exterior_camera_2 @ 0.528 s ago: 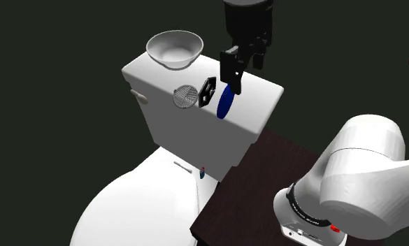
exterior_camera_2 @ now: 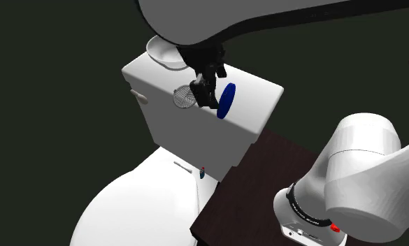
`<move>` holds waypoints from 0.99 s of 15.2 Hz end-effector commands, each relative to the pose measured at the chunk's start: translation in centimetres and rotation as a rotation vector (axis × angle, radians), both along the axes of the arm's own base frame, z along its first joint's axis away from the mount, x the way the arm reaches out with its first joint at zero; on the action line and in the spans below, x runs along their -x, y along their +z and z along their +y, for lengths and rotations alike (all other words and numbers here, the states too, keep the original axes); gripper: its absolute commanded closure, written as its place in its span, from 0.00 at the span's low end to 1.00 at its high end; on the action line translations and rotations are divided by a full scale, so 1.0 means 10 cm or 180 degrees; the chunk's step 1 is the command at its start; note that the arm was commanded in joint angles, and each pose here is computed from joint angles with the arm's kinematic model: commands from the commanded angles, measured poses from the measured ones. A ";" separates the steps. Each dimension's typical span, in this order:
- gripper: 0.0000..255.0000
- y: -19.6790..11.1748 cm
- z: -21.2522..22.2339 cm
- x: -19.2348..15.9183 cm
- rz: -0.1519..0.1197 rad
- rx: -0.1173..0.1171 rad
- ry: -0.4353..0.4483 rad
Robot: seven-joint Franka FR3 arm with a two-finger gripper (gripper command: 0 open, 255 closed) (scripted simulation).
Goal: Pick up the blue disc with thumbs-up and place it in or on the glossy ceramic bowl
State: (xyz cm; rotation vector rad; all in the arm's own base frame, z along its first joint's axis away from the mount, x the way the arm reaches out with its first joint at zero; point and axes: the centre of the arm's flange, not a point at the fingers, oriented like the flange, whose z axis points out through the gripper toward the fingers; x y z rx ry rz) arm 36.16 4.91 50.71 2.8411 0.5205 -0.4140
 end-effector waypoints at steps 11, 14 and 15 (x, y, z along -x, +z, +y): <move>0.00 -0.44 -0.02 0.01 0.0067 0.0051 0.0179; 0.00 -0.44 -0.02 0.01 0.0067 0.0051 0.0179; 0.00 -0.44 -0.02 0.01 0.0067 0.0051 0.0179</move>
